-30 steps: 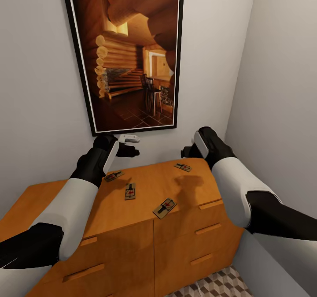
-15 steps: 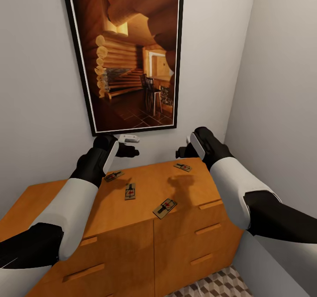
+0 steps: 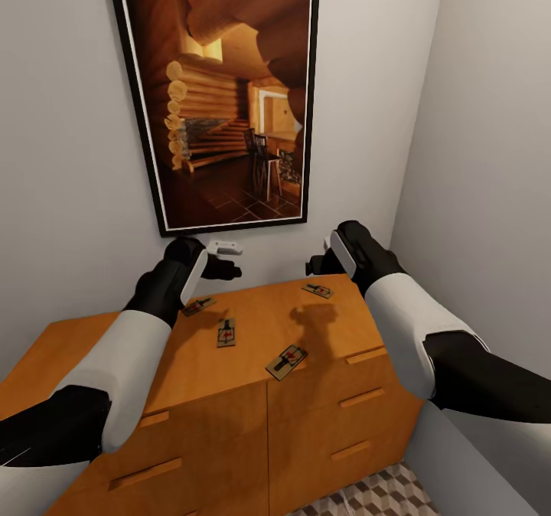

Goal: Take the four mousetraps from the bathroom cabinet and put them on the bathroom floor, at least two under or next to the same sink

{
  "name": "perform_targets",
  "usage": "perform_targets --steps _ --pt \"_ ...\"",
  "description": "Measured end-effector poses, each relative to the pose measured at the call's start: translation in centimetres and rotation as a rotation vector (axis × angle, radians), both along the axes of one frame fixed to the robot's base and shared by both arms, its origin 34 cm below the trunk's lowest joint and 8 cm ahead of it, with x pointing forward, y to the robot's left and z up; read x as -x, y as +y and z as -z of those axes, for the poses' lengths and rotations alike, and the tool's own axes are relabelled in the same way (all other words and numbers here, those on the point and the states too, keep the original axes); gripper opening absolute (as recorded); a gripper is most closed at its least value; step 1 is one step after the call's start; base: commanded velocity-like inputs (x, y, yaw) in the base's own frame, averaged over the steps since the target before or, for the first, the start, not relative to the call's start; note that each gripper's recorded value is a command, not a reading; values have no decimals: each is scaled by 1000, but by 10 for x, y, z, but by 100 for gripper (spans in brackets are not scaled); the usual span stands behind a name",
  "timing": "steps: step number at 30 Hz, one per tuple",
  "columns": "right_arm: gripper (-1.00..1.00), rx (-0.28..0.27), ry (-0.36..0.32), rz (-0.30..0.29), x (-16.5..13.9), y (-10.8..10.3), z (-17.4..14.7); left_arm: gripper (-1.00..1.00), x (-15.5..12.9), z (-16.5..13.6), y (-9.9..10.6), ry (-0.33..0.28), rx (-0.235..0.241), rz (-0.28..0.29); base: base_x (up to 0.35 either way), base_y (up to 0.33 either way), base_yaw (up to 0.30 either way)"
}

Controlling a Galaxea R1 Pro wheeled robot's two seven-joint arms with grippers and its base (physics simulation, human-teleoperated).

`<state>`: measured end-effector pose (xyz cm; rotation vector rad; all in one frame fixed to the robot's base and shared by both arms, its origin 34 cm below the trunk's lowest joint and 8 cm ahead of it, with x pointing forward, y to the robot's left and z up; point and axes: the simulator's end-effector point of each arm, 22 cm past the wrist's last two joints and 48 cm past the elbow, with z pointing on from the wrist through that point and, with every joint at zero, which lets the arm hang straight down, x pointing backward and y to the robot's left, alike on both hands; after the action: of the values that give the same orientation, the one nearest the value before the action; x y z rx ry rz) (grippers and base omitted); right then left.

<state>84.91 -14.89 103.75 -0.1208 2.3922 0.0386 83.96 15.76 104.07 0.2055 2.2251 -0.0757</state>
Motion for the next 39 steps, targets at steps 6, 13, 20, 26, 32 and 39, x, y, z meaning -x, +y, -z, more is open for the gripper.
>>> perform_targets --steps 6,13,20,26,32,39 --pt "100 2 0 0 0 0 0 100 1 8 1 18 -3 -2 0 0 0" --pt "100 -3 0 -1 0 0 0 100 1 10 3 23 -5 -4 0 0 0" --pt "100 -3 3 1 0 -2 1 100 1 10 3 24 -5 -5 0 0 0" --pt "100 0 5 13 -1 -9 2 100 1 10 3 25 -5 -4 0 0 0" --pt "100 1 5 17 -1 -11 2 100 1 10 3 24 -4 -4 0 0 0" --pt "100 0 5 18 -1 -12 2 100 1 10 2 23 -3 -3 0 0 0"
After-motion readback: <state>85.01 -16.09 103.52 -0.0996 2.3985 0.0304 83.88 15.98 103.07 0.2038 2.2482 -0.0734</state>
